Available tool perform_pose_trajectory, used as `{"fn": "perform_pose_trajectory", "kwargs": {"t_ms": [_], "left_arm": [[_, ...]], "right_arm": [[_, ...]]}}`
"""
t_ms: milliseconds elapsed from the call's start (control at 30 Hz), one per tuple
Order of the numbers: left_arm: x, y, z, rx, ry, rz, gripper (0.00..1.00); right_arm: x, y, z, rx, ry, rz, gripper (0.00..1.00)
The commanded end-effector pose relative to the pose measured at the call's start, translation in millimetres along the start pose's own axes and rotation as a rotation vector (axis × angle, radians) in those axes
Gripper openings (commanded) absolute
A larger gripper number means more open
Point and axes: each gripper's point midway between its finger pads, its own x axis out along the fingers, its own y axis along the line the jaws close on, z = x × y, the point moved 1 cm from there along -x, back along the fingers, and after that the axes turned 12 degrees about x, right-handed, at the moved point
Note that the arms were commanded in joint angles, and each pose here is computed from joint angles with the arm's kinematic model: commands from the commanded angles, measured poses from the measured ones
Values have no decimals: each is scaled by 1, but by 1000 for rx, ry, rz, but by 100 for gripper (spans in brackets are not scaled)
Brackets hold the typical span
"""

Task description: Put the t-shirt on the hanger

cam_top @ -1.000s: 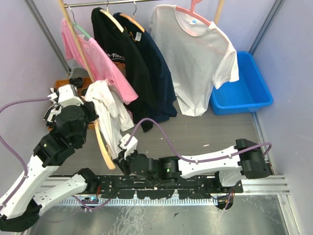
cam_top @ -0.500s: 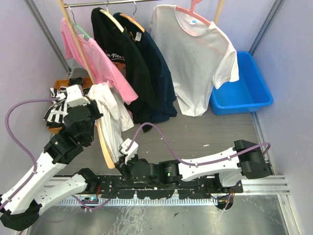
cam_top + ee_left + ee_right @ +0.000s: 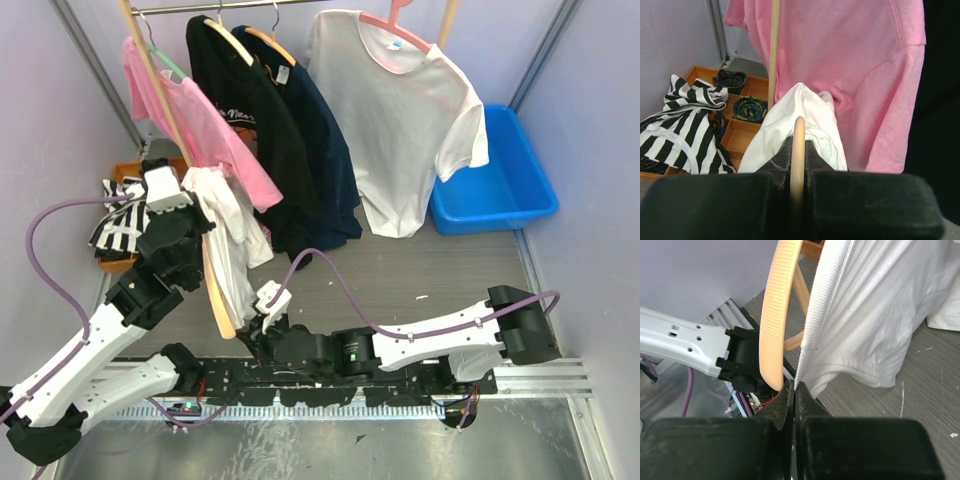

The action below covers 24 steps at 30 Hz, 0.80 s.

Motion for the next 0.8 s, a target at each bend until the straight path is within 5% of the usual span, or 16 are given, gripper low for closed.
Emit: {"fn": "perform_pose_trajectory", "kwargs": {"t_ms": [0,767], "left_arm": [[2,41,81,-363,-240,222,0],[11,40,91,-302,-275,283,0]], "right_arm": [[-82,41,-117,-93,475,279,1],[-133,50,-104,27,510,478,1]]}}
